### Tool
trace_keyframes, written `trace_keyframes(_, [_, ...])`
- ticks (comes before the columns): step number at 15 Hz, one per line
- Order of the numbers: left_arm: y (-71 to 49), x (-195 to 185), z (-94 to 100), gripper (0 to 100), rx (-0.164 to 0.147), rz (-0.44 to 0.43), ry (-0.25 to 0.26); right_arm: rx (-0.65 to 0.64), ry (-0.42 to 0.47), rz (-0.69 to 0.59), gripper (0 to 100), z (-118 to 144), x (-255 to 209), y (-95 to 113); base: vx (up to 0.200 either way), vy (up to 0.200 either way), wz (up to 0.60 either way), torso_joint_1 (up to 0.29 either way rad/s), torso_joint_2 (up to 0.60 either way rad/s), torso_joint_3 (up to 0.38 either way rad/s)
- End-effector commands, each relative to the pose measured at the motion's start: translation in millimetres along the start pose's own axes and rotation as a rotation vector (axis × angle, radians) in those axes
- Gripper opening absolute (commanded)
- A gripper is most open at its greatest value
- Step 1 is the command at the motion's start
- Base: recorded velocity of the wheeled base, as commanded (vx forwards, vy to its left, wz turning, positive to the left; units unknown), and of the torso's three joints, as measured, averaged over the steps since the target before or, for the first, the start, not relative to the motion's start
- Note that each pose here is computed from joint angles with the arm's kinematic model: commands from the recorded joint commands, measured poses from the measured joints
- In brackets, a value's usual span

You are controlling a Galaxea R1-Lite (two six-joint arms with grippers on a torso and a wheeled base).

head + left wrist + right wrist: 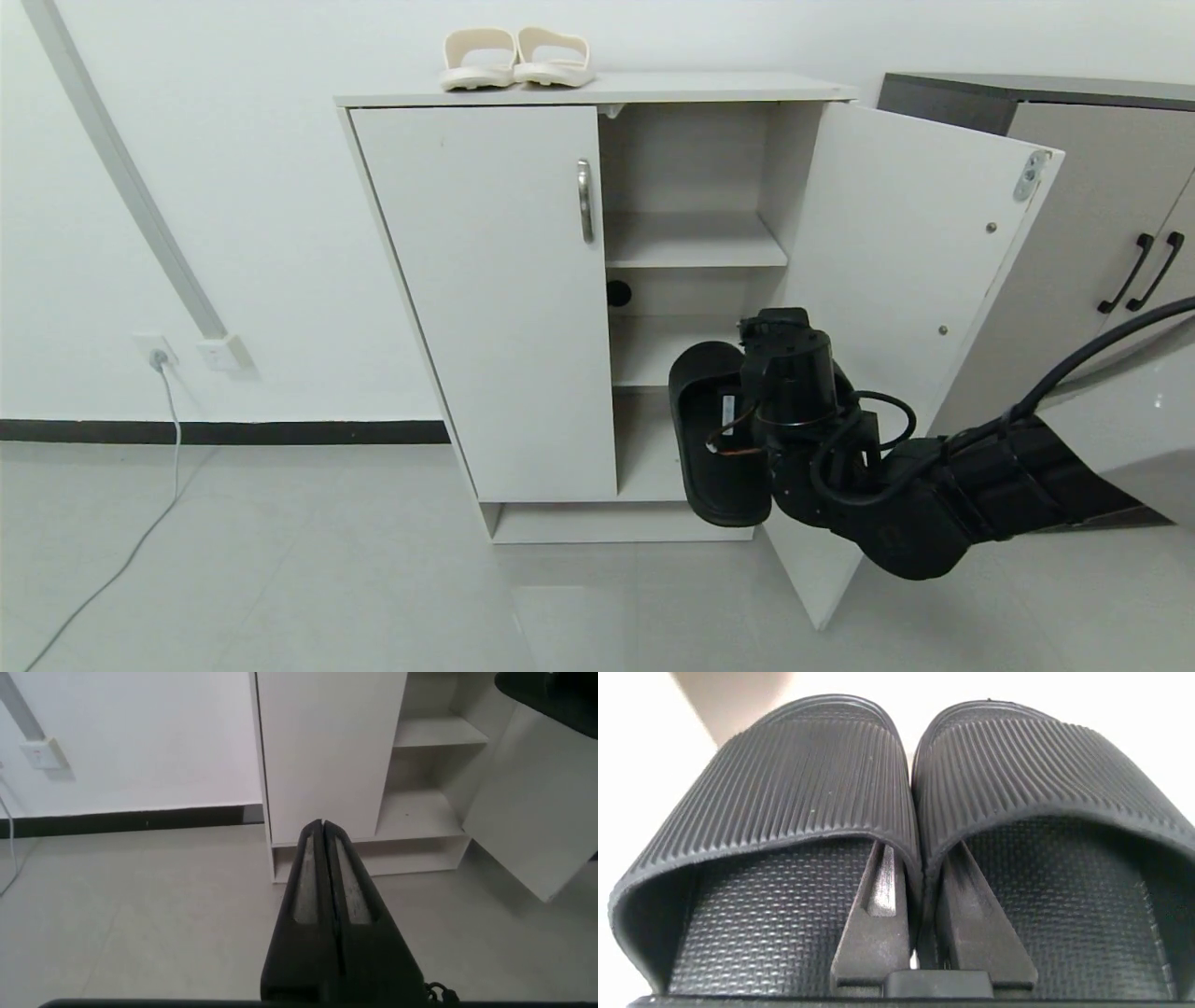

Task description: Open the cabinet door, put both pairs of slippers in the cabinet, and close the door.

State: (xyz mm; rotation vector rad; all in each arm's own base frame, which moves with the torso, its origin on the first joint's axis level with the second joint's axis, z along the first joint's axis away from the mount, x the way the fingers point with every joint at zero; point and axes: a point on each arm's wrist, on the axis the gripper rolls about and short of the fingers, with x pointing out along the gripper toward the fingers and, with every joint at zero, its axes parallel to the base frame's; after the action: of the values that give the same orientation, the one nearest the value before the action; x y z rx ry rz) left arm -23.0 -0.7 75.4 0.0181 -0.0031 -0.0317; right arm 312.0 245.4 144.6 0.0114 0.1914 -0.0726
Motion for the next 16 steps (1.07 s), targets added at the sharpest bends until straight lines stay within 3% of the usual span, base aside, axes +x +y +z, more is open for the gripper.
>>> trace_keyframes(1, [0.0, 0, 0.1, 0, 0.000, 0.001, 0.003, -0.001, 0.004, -0.014, 0, 0, 3, -5, 0.000, 0.000, 0.00, 0.000, 0.00, 0.000])
trace_keyframes(11, [0.0, 0, 0.1, 0, -0.001, 0.001, 0.003, -0.007, 0.018, -0.028, 0, -3, 9, -15, 0.000, 0.000, 0.00, 0.000, 0.00, 0.000])
trace_keyframes(16, [0.0, 0, 0.1, 0, 0.000, 0.001, 0.003, -0.013, 0.028, 0.173, 0, -15, 1, 14, 0.000, 0.000, 0.00, 0.000, 0.00, 0.000])
